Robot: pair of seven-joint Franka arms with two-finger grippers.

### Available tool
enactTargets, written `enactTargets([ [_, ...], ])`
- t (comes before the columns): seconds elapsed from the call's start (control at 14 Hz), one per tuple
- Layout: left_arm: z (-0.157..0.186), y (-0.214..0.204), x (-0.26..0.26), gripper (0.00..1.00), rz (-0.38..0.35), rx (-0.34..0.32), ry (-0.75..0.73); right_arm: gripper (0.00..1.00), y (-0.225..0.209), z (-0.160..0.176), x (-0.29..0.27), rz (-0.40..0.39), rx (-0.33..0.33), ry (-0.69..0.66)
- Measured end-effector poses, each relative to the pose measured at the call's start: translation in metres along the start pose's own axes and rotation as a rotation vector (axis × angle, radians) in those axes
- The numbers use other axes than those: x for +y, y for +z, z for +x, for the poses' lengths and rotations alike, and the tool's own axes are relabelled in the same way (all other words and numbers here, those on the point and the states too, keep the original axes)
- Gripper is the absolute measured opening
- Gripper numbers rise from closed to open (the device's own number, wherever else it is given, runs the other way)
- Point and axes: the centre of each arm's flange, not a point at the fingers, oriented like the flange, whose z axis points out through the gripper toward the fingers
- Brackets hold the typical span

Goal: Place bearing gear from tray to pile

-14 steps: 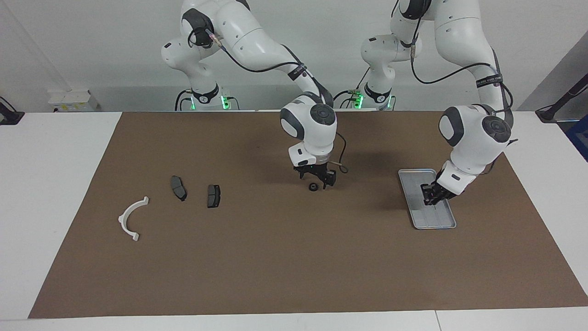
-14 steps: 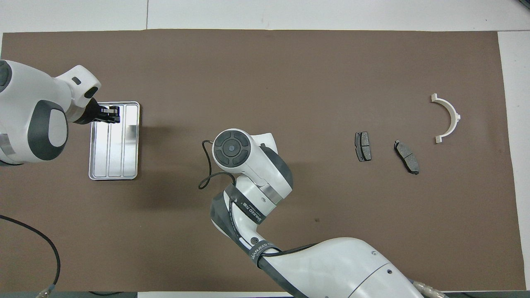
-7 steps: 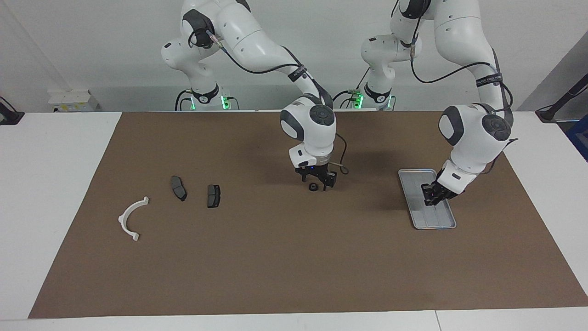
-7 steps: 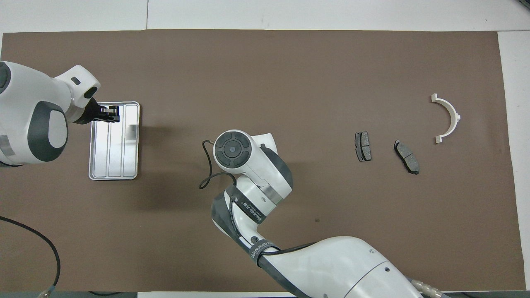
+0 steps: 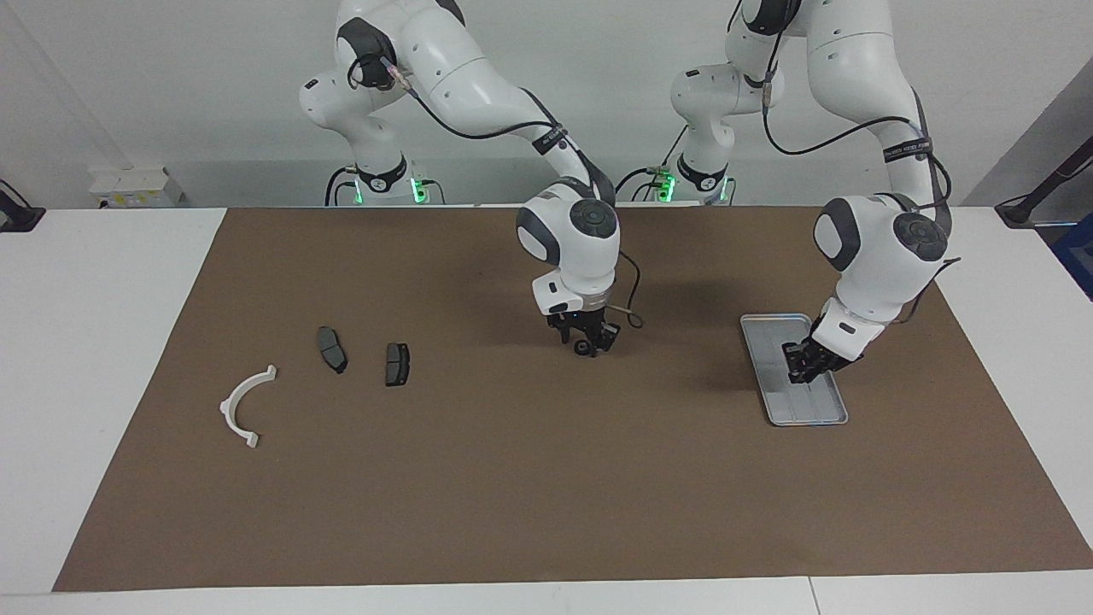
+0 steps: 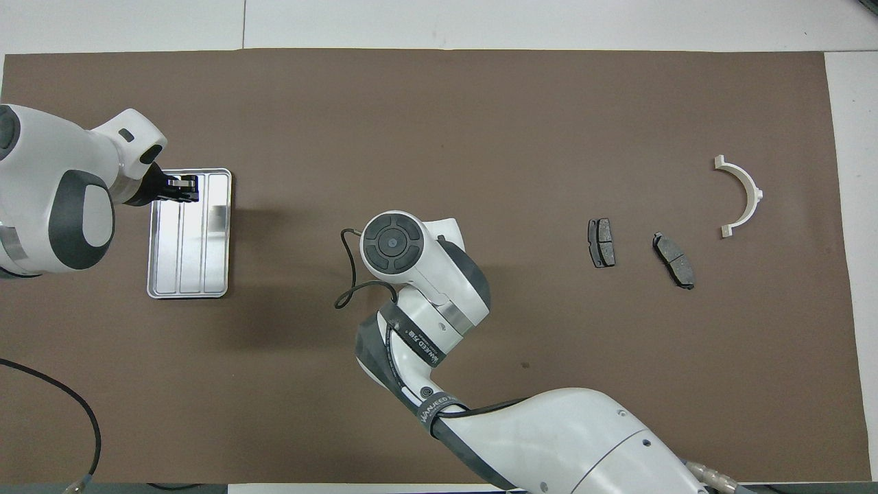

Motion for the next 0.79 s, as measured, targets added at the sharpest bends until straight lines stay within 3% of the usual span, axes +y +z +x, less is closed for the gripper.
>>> enactTargets([
  [0.07,0.000,0.000,0.001,0.24,0.000,0.000,-0.004,0.39,-0.002,0.000,0.000,0.003,0.001,0.000],
  [0.14,0.000,0.001,0.002,0.24,-0.001,-0.001,-0.006,0.35,-0.004,0.000,-0.001,0.007,0.002,0.000],
  [0.57,-0.001,0.002,0.027,0.24,-0.003,-0.003,-0.046,0.35,-0.003,0.001,0.000,-0.004,-0.001,0.001],
  [0.79,-0.002,0.001,0.058,0.24,-0.007,-0.003,-0.079,0.35,-0.023,0.011,-0.001,-0.061,-0.015,-0.009],
])
